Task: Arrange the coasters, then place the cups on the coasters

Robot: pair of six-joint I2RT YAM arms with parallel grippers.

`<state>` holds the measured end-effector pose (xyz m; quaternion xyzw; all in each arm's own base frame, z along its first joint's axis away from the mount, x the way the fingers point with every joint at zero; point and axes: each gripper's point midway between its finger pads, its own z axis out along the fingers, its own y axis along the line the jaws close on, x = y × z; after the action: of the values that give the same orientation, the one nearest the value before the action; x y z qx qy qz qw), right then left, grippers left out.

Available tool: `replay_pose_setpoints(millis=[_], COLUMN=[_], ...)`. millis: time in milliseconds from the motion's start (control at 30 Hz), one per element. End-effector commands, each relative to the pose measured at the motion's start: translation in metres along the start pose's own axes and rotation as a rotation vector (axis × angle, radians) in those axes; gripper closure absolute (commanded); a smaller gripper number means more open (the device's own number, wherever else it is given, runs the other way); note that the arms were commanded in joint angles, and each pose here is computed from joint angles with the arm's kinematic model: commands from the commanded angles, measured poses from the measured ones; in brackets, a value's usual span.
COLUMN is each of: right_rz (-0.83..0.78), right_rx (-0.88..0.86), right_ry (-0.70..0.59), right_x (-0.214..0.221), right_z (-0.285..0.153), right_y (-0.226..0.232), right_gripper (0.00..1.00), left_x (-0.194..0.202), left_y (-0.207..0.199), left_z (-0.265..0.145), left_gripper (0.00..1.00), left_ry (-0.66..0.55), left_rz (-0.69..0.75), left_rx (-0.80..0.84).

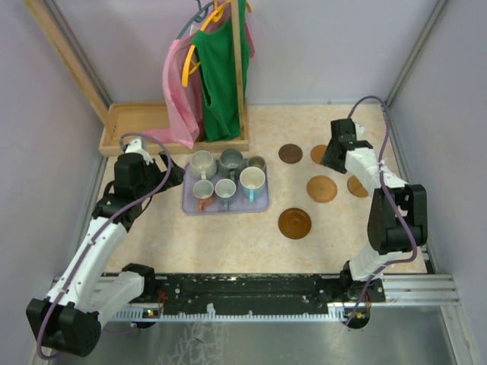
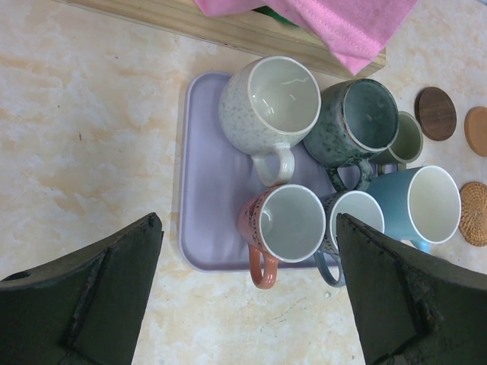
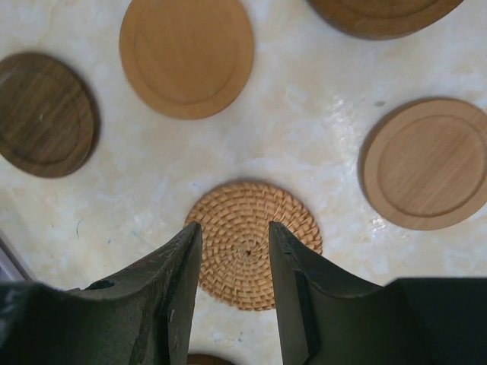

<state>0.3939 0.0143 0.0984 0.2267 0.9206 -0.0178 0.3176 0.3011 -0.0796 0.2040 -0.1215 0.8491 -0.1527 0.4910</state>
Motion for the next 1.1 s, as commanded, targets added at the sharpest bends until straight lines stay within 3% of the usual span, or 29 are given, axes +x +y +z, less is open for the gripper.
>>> replay_pose_setpoints(millis=[0,533,1067], right_rz=[-0.075,-0.114,-0.119], right_rx=[-0.028,-0.009,0.07], right_ry=[0.012,0.128,0.16], right_x=[0.019,0.077,0.092], right_z=[-0.007,0.021,0.038], right_y=[0.019,0.015,-0.003], right_gripper=[0.59,0.6,0.6], left_x=[-0.002,-0.004,-0.004], left_y=[-0.006,-0.009,-0.007], left_z=[0.002,0.003,0.003], left_gripper=[0.0,0.0,0.0], left_ry=[0.001,0.004,0.003], left_rz=[0.001,-0.001,0.001], left_rx=[0.023,0.028,0.018])
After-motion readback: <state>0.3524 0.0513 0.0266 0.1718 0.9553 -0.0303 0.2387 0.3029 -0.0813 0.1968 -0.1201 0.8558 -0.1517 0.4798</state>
